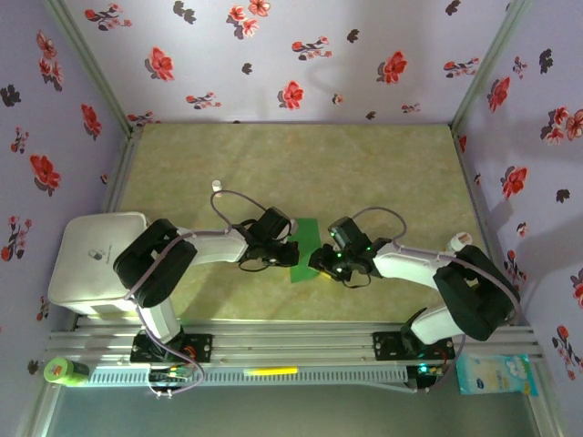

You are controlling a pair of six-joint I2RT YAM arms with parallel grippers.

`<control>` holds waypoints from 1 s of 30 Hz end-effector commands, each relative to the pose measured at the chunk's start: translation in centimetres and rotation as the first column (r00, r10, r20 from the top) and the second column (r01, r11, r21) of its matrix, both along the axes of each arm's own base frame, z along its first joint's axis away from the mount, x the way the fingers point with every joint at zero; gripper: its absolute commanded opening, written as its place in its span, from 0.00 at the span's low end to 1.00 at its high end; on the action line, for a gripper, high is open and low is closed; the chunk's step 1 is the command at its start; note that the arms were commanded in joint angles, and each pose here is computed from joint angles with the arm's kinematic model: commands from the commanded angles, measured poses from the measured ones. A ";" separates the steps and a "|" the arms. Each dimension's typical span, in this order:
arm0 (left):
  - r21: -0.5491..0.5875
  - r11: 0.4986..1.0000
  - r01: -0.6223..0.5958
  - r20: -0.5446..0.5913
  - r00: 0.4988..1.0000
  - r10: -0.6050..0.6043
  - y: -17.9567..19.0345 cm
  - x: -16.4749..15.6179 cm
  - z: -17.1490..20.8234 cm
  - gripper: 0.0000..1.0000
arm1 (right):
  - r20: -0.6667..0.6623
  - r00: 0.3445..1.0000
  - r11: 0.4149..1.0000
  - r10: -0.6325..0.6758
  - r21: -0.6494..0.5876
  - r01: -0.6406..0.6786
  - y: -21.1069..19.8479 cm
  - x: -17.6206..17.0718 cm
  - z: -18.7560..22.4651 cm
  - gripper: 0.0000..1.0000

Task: Fold a paper plane with a square sheet of paper (pick it up from the middle)
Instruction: Turn over the paper at the center of the table.

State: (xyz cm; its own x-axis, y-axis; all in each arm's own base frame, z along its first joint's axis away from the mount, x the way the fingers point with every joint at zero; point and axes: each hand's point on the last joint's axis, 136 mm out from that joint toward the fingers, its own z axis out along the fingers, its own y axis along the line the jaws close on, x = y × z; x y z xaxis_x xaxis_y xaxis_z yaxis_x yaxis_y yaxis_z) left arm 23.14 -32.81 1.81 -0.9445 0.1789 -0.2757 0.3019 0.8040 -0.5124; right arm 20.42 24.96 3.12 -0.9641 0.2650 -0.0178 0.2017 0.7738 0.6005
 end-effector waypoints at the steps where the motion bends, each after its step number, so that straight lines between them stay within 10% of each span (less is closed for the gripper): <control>1: 0.065 0.998 -0.008 -0.032 0.999 0.011 1.6 -0.7 -1.4 0.02 | 0.090 0.996 0.999 0.005 0.050 -0.010 1.2 2.0 2.2 0.45; 30: 0.020 0.999 -0.043 -0.039 0.998 0.044 1.4 -0.8 -1.1 0.02 | 0.036 0.999 0.993 -0.027 0.114 0.023 0.0 4.9 -0.7 0.39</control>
State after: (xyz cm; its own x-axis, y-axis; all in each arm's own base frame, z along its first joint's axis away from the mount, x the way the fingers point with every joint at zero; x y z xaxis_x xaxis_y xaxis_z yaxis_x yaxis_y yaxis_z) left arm 23.09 -32.82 1.85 -0.9474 0.1541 -0.2807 0.2871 0.7970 -0.5315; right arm 25.48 25.08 3.00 -0.9513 0.3077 -0.0183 0.2115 0.6950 0.6872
